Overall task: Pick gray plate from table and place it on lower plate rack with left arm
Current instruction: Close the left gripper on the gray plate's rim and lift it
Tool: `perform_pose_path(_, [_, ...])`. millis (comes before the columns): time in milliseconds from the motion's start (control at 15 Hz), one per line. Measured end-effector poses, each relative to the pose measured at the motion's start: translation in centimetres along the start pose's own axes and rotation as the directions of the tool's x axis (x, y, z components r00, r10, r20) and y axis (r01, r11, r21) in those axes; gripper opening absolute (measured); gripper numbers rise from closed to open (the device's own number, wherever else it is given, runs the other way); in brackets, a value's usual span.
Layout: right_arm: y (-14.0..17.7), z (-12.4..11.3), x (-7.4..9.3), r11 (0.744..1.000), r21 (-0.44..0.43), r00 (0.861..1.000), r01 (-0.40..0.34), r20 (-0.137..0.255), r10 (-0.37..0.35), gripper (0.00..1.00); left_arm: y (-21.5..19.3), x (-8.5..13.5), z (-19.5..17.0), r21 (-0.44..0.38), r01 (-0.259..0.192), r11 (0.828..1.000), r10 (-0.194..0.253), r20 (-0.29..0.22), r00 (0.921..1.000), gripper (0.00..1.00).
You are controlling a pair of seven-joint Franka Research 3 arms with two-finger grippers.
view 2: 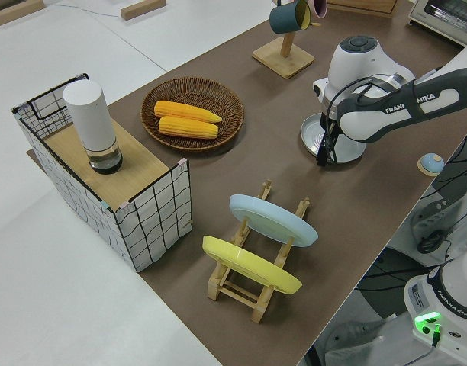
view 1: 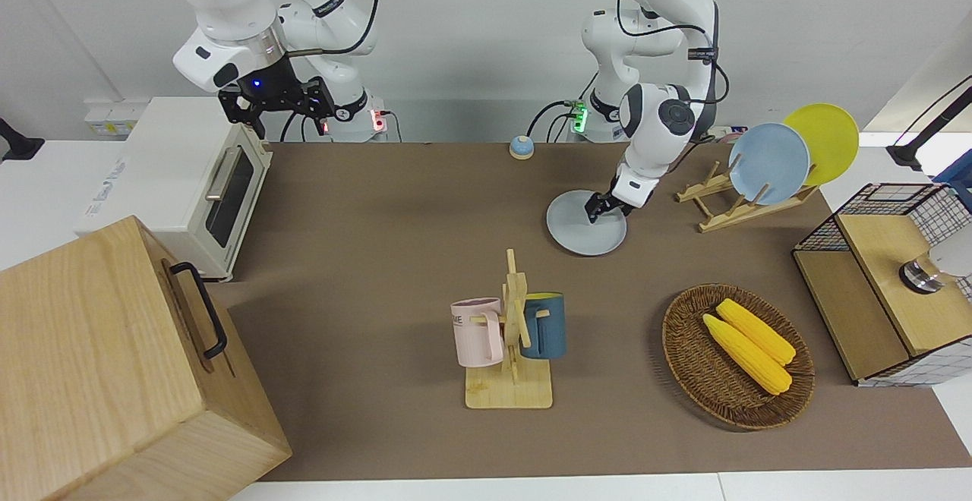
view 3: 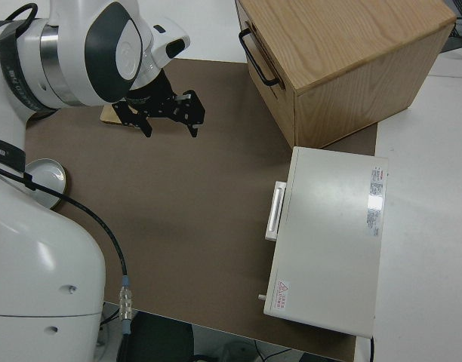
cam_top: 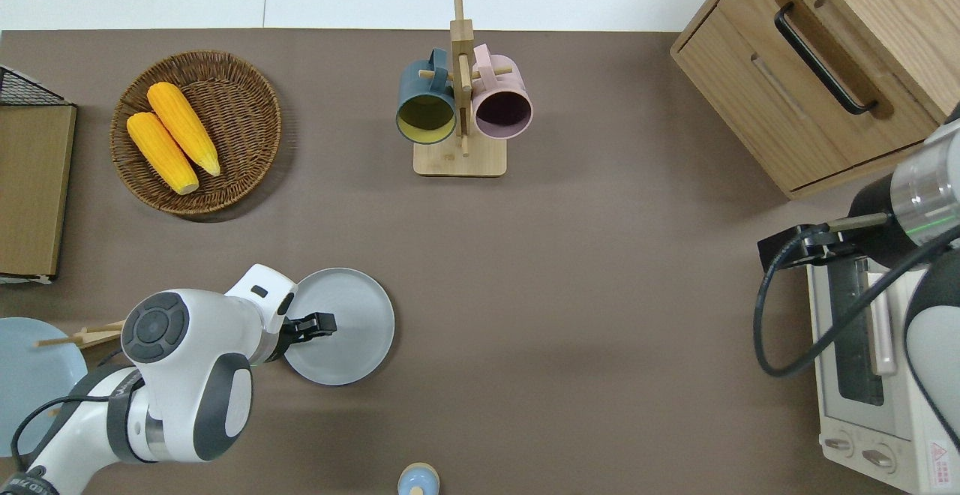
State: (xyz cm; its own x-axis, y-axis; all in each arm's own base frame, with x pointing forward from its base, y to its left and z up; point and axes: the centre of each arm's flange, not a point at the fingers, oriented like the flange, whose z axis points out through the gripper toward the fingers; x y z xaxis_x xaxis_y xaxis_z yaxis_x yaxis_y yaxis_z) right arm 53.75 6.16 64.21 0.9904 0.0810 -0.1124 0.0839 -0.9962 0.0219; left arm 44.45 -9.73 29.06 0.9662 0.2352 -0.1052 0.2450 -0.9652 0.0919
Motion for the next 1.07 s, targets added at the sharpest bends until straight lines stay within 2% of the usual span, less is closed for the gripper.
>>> perform_pose_path(267, [0.00, 0.00, 0.00, 1.000, 0.000, 1.000, 0.000, 0.000, 0.000, 0.99, -0.17, 0.08, -0.13, -0.001, 0.005, 1.000, -0.005, -0.001, 1.0000, 0.51])
perform_pose_path(467, [0.00, 0.00, 0.00, 1.000, 0.000, 1.000, 0.000, 0.000, 0.000, 0.99, -0.23, 0.14, -0.46, -0.004, 0.007, 1.000, -0.007, -0.007, 0.9999, 0.25])
perform_pose_path(600, [0.00, 0.00, 0.00, 1.000, 0.000, 1.000, 0.000, 0.000, 0.000, 0.99, -0.23, 0.14, -0.48, -0.004, 0.007, 1.000, -0.007, -0.008, 0.9999, 0.20])
perform_pose_path(867, [0.00, 0.00, 0.00, 1.000, 0.000, 1.000, 0.000, 0.000, 0.000, 0.99, -0.23, 0.14, -0.50, -0.004, 0.007, 1.000, -0.007, -0.008, 0.9999, 0.18])
perform_pose_path(1000, [0.00, 0.00, 0.00, 1.000, 0.000, 1.000, 0.000, 0.000, 0.000, 0.99, -0.19, 0.10, -0.88, -0.006, 0.006, 1.000, -0.006, -0.013, 0.9999, 0.04])
perform_pose_path(1067, [0.00, 0.00, 0.00, 1.000, 0.000, 1.000, 0.000, 0.000, 0.000, 0.99, -0.15, 0.08, -1.00, -0.007, 0.005, 1.000, -0.005, -0.016, 0.9999, 0.04])
